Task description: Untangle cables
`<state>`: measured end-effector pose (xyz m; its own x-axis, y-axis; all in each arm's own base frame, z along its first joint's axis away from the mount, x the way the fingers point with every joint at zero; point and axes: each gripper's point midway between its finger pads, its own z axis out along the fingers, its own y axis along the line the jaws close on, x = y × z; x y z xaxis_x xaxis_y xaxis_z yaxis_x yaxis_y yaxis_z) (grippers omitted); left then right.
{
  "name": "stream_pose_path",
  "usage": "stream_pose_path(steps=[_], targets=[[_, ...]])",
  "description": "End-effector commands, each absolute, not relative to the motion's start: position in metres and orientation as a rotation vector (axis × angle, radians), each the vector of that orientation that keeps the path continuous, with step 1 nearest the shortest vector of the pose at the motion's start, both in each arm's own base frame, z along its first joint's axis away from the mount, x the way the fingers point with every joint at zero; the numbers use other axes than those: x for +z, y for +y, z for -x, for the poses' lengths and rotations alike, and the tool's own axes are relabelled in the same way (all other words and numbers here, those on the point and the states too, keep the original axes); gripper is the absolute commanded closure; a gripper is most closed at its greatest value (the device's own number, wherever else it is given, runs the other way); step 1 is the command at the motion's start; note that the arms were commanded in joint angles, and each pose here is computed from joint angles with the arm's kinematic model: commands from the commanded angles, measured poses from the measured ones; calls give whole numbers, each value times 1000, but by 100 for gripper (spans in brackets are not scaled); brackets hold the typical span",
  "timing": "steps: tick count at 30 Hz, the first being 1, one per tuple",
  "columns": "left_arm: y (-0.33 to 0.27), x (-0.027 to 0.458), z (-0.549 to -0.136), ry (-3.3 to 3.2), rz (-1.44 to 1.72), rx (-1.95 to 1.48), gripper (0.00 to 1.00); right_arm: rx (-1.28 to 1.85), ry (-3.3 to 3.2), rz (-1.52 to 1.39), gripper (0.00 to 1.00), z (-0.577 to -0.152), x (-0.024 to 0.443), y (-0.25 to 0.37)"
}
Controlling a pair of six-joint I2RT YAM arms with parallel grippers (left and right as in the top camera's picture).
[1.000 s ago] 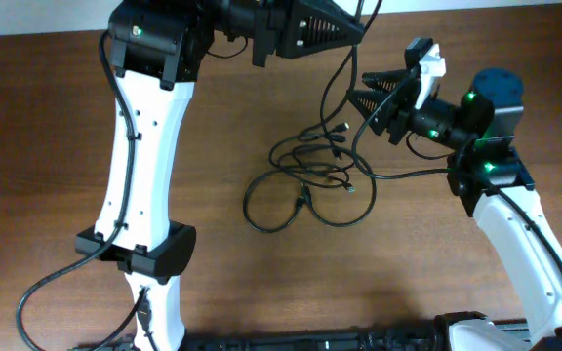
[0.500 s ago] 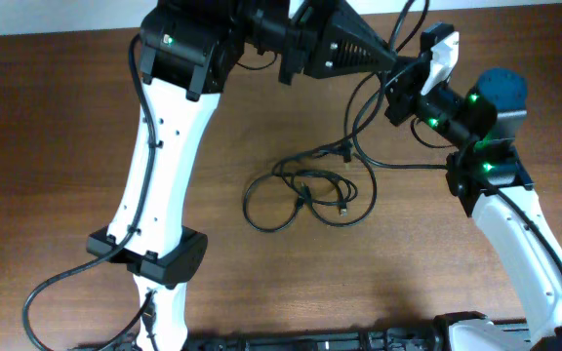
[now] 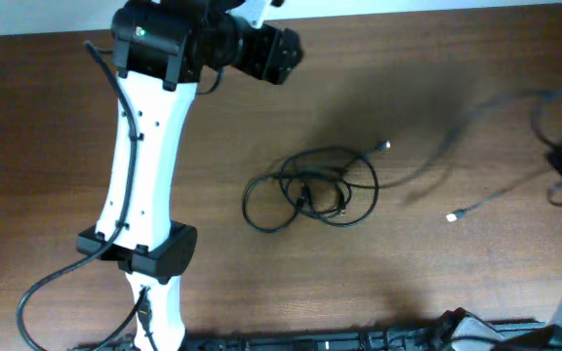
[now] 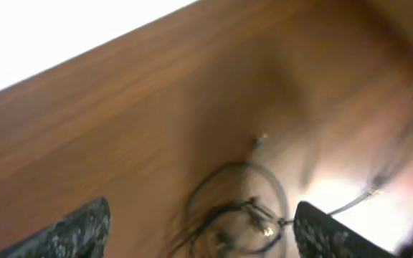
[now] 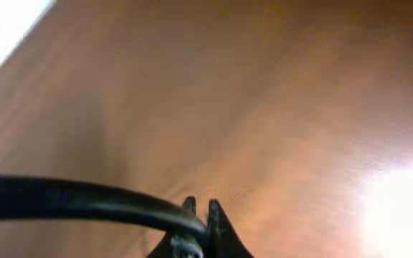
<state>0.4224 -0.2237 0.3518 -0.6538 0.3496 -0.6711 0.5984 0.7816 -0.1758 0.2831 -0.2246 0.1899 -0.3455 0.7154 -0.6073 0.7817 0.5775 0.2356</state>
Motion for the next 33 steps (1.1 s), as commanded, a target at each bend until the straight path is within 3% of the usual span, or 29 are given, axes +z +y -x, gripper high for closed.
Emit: stream_pose_path(steps=[1,3,6,7,8,9,11,16,19,24,27,33], targets=[[-178,318,-445,2462,-598,-201,18,-187,2011,-1410,96,-236,197,-262],[-164,293,-443,2565,-591,-98,18,-250,1962,-1551,96,-200,191,-283],[-126,273,-436,2670,-559,178,13,-243,1946,-1582,95,-198,188,-285],[-123,273,-437,2675,-545,188,13,-223,1966,-1561,86,-205,186,-282],[-116,273,-438,2680,-521,191,10,-208,2001,-1534,70,-214,182,-277],[-103,272,-442,2699,-443,193,11,-161,2103,-1405,48,-232,176,-265],[-86,259,-442,2755,-387,210,12,-89,2239,-1252,39,-254,163,-243],[-57,213,-397,3004,-245,228,8,10,2511,-903,30,-292,143,-168],[-47,199,-358,3134,-155,34,4,211,2608,-473,27,-324,146,-86],[-7,220,-310,3120,122,-96,2,358,2766,-28,24,-311,137,22],[-9,205,-301,3108,237,-114,0,446,2846,67,24,-294,129,78],[-23,105,-320,3065,351,-247,1,490,3055,38,23,-266,89,145]])
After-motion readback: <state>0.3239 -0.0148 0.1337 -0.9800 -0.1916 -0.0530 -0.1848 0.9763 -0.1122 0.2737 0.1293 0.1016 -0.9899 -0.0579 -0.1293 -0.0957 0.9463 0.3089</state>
